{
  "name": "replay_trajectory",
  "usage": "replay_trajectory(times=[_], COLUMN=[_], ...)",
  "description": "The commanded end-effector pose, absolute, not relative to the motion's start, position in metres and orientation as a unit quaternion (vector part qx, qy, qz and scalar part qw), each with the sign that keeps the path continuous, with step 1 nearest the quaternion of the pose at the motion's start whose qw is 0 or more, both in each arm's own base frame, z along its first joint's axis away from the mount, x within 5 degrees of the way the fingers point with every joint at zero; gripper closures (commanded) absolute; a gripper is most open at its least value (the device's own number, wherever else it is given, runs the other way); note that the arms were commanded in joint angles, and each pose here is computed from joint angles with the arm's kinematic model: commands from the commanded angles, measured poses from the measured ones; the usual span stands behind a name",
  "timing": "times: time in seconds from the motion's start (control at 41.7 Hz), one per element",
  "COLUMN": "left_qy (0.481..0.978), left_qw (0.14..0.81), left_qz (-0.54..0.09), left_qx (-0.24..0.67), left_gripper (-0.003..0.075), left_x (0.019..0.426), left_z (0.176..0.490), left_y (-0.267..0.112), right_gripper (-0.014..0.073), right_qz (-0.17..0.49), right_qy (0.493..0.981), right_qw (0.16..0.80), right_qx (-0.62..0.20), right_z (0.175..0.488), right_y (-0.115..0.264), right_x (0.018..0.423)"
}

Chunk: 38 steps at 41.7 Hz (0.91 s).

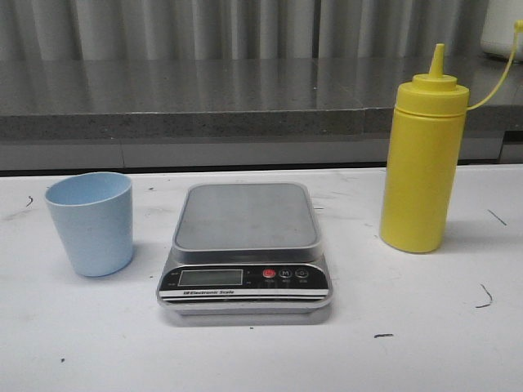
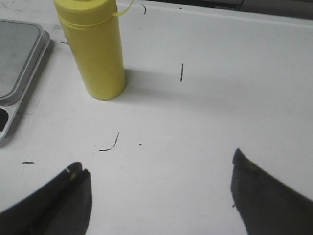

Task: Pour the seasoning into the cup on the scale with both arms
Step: 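Lower the left gripper into the light blue cup and grasp it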

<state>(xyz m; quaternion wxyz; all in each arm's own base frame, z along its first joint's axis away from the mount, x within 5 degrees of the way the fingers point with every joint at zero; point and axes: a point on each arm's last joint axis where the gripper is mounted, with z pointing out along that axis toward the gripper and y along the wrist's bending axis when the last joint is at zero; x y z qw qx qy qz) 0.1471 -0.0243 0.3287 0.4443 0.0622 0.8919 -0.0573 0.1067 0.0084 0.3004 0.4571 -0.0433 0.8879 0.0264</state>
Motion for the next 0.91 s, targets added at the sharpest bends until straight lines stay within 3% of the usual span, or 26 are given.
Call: replay_trajectory(times=[0.0,0.408,0.887], left_qy=[0.892,0.945,0.967], left_qw=[0.44,0.299,0.222], left_qz=[-0.067,-0.068,-0.069], left_qx=[0.08,0.115,0.108], left_gripper=[0.0205,0.0205,0.0205], left_x=[0.171,0.267,0.34], left_z=[0.341,0.307,0.251], left_y=[-0.035,-0.071,-0.09], right_gripper=[-0.0007,-0.0007,-0.0007], right_qz=[0.018,0.019,0.019], right_qy=[0.867,0.868,0.868], right_qw=[0.495,0.495,0.495], right_qx=[-0.046,-0.046,-0.046], right_z=[0.315,0.315,0.315], right_y=[0.007,0.007,0.007], right_x=[0.111,0.111,0.111])
